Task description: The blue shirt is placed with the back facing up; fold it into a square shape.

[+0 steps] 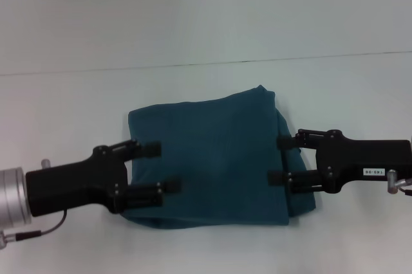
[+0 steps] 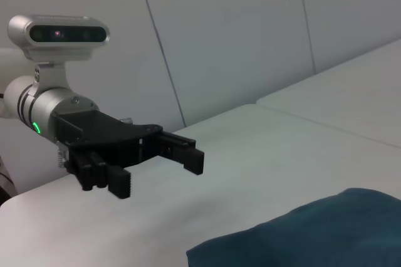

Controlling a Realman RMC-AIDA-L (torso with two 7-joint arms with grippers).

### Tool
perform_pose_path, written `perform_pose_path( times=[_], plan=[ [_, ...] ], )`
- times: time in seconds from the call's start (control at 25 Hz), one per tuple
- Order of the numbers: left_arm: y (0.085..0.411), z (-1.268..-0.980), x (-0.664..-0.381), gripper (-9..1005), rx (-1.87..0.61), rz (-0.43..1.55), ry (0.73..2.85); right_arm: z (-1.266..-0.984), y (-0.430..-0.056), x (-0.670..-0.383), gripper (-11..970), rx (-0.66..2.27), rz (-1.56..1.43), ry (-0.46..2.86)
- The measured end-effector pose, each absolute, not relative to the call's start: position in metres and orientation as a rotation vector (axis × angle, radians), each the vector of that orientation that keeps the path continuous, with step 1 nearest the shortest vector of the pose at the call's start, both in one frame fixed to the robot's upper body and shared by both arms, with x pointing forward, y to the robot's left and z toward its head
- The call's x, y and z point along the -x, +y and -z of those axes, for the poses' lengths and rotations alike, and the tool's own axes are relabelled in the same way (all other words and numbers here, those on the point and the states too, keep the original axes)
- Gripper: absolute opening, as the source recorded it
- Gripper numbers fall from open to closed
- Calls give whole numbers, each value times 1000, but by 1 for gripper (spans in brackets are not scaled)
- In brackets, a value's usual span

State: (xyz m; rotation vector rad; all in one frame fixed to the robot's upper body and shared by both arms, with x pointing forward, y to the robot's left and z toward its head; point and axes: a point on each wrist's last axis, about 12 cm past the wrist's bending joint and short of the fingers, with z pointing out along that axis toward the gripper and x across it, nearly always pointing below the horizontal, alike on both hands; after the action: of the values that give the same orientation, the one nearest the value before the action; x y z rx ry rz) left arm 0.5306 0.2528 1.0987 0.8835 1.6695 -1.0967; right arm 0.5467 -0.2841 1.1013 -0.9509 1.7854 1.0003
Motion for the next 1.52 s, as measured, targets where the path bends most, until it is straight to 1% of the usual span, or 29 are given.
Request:
perform_pose_path(
  times=[0.12,0.52,1.52],
  plan=[
    [253,-1100,-525,886,-880,1152,1670,-1100,-282,-546,912,956,-1003,1779],
    [255,-1098,-517,891,-856,1198,1667,-1095,-281,-542,911,960,-1011,1787],
    [255,-1095,-513,898,-840,1225,1666,-1094,-281,-542,912,959,-1013,1797]
  ],
)
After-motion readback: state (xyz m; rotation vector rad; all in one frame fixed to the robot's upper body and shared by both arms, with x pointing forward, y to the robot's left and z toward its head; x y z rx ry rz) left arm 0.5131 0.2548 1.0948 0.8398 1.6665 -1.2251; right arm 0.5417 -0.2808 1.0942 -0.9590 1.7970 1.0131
